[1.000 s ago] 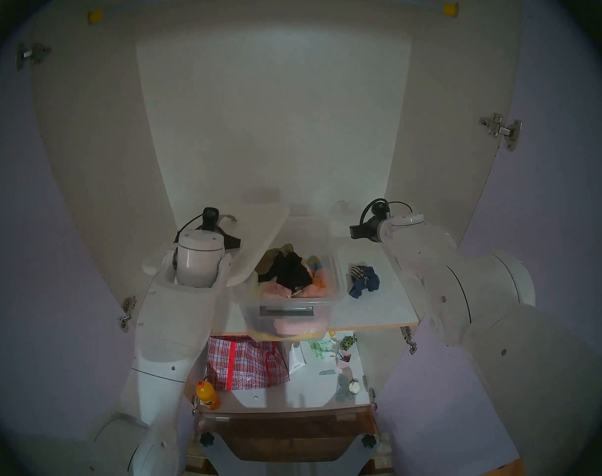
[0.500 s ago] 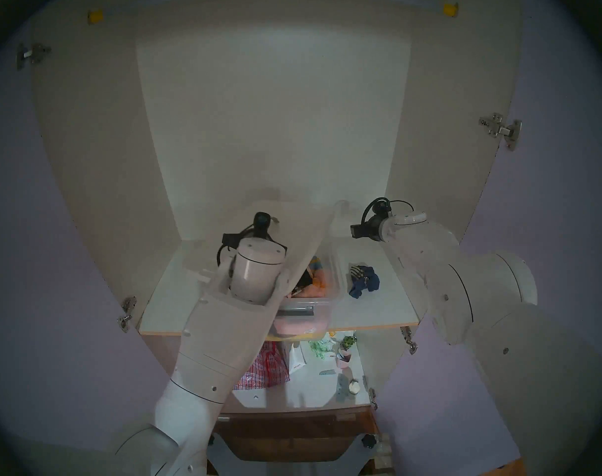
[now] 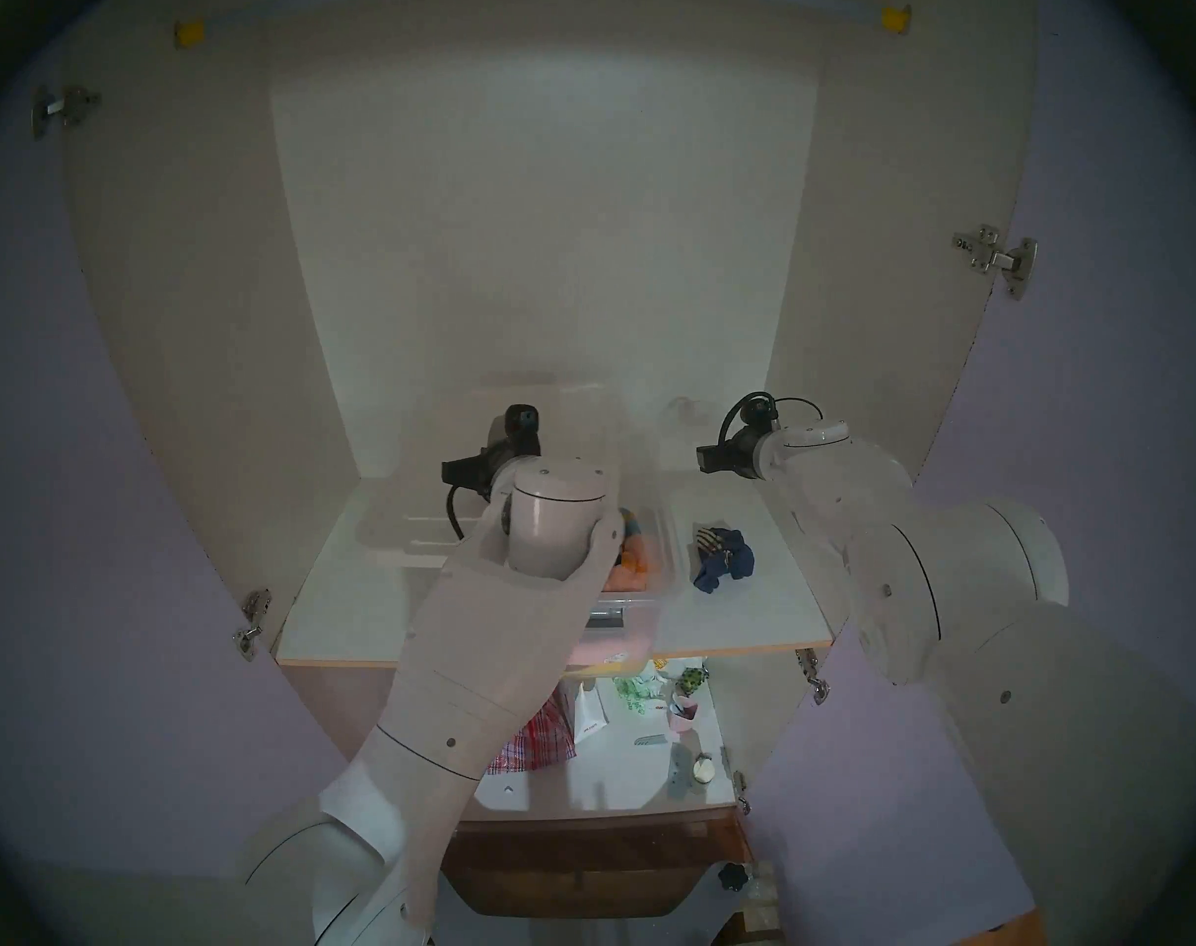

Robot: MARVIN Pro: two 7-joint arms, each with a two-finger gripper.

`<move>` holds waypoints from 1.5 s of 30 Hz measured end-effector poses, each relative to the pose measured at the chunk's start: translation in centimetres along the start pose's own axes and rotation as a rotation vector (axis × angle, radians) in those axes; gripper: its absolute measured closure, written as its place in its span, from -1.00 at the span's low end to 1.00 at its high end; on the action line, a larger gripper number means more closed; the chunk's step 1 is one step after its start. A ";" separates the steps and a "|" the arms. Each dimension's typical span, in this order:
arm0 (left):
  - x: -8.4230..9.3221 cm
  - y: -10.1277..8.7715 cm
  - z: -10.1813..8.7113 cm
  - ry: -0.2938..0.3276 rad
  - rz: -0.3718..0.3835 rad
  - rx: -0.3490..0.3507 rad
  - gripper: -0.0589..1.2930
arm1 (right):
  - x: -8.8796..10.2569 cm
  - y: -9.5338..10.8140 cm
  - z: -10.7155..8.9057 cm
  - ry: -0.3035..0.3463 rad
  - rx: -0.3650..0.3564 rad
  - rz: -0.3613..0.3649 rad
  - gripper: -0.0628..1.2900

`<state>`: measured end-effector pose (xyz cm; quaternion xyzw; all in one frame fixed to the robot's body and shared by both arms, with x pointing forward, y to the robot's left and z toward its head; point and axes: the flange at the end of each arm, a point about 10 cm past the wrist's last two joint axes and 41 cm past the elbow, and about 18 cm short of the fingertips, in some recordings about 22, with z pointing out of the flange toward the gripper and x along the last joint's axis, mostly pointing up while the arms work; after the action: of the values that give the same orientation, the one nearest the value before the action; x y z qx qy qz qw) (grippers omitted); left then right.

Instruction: Take clothing out of the storage bin and put the lid back on the bin

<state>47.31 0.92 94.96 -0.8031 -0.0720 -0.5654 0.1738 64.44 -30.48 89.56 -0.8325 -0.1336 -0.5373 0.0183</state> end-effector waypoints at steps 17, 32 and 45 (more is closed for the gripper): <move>-5.4 6.0 -5.3 0.005 -0.064 0.128 0.84 | 0.0 0.0 0.0 0.003 0.000 0.002 -0.94; -4.0 6.2 1.4 0.094 0.102 0.200 0.84 | 0.0 0.1 0.0 0.003 0.000 0.002 -0.94; -6.5 9.4 3.0 -0.016 0.155 0.125 0.86 | 0.0 0.1 0.0 0.004 -0.001 0.003 -0.94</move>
<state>50.63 -6.18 86.14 -0.7983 -0.0462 -0.5383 0.2662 64.44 -30.61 89.61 -0.8318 -0.1321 -0.5388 0.0186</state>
